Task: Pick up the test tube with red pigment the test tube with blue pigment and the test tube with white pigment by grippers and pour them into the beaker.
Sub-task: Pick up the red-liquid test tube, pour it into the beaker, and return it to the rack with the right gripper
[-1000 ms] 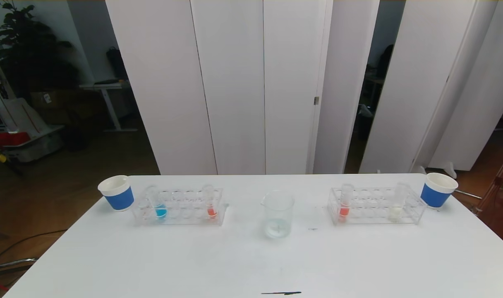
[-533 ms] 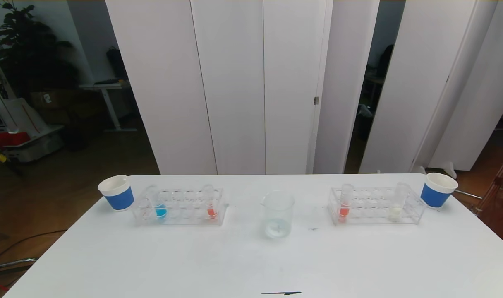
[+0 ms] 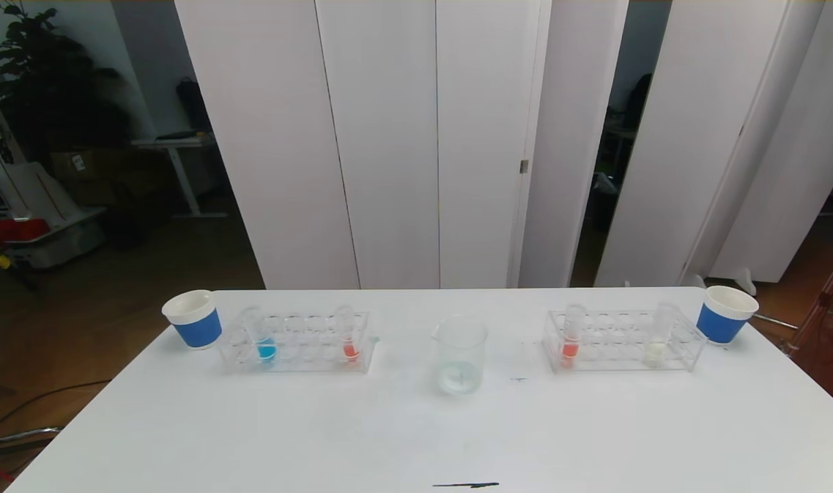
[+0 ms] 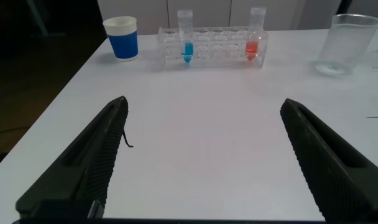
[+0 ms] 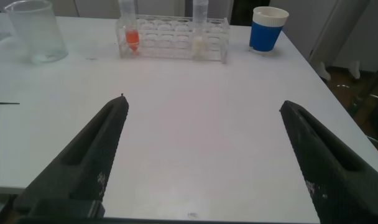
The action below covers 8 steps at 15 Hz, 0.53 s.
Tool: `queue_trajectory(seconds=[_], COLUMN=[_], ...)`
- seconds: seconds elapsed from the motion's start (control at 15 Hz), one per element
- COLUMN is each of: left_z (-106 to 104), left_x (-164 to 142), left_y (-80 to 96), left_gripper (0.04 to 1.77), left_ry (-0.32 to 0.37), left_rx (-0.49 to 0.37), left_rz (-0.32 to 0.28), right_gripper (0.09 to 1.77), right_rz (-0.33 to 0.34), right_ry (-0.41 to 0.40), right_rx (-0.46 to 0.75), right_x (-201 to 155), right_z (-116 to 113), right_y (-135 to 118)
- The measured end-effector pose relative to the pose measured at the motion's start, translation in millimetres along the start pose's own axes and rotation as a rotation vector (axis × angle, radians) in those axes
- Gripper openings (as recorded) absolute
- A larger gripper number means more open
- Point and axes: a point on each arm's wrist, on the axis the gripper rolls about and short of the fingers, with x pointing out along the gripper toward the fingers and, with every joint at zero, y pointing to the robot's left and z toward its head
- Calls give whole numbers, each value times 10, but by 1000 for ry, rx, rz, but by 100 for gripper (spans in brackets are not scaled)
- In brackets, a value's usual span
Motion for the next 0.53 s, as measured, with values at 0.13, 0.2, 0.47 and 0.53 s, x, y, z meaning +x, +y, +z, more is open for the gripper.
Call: queue_trajectory(seconds=[0.13, 0.2, 0.47, 0.53], left_z=[0, 0, 0, 0], left_x=[0, 0, 0, 0], left_y=[0, 0, 0, 0], left_gripper=[175, 175, 175, 175], left_ry=[0, 0, 0, 0], left_rx=[0, 0, 0, 0], left_rz=[0, 0, 0, 0], right_gripper=[175, 175, 175, 175], right_rz=[1, 1, 1, 1], right_ry=[-1, -1, 1, 1], right_rx=[0, 0, -3, -3], right_x=[-1, -1, -1, -1], right_z=[2, 2, 1, 1], right_y=[0, 0, 0, 0])
